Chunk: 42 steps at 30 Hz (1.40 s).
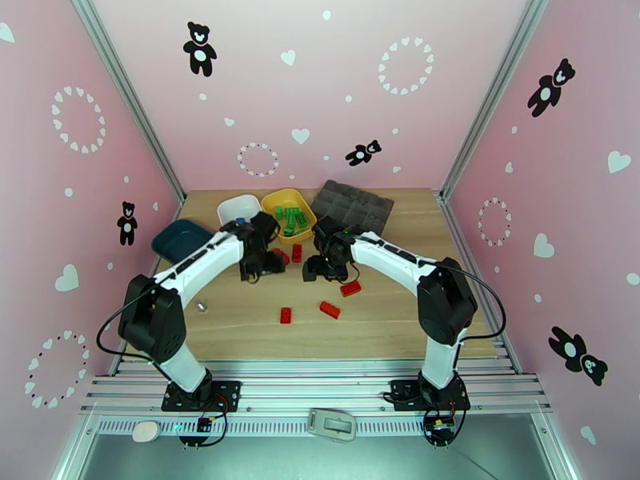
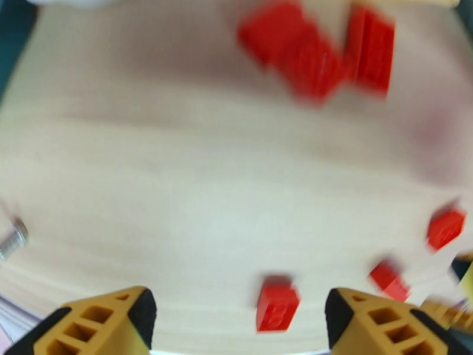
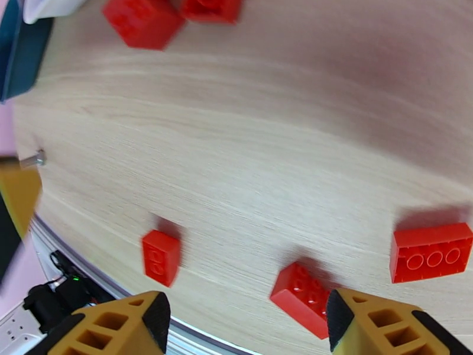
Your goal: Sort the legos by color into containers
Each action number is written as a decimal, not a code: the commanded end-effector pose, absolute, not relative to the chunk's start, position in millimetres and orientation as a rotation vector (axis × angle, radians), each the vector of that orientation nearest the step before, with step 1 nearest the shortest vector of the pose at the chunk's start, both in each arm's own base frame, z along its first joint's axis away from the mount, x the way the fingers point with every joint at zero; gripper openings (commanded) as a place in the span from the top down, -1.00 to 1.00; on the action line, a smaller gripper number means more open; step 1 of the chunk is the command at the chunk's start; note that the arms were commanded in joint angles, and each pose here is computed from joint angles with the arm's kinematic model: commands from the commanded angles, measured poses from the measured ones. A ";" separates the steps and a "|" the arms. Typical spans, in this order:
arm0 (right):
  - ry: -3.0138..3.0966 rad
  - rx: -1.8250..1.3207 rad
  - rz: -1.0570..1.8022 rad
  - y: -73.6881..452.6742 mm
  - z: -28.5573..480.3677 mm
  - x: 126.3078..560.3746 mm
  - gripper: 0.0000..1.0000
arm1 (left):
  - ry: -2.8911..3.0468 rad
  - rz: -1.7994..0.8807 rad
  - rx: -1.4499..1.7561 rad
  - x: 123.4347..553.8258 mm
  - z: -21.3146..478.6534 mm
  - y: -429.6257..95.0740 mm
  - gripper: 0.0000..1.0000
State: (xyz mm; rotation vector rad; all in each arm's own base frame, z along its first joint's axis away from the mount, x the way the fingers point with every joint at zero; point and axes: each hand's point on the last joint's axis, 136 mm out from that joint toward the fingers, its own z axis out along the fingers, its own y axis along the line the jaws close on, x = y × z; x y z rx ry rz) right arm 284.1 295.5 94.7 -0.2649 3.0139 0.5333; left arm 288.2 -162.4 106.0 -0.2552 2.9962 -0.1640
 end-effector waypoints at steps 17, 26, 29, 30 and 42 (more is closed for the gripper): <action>3.023 -0.242 0.475 249.6 103.7 240.8 -0.52 | 3.087 -0.159 -0.123 208.6 56.9 -218.5 -0.53; 3.024 -0.242 0.472 240.2 106.2 230.5 -0.50 | 3.149 -0.062 -0.116 195.9 25.8 -223.3 -0.28; 3.022 -0.244 0.474 239.4 106.6 229.2 -0.50 | 3.154 -0.040 -0.130 194.8 20.4 -221.0 -0.23; 3.020 -0.243 0.478 239.4 107.4 229.3 -0.50 | 3.155 -0.029 -0.132 194.9 18.9 -219.9 -0.21; 3.011 -0.240 0.522 246.8 108.3 232.4 -0.46 | 3.128 0.025 -0.170 206.4 19.7 -222.0 0.06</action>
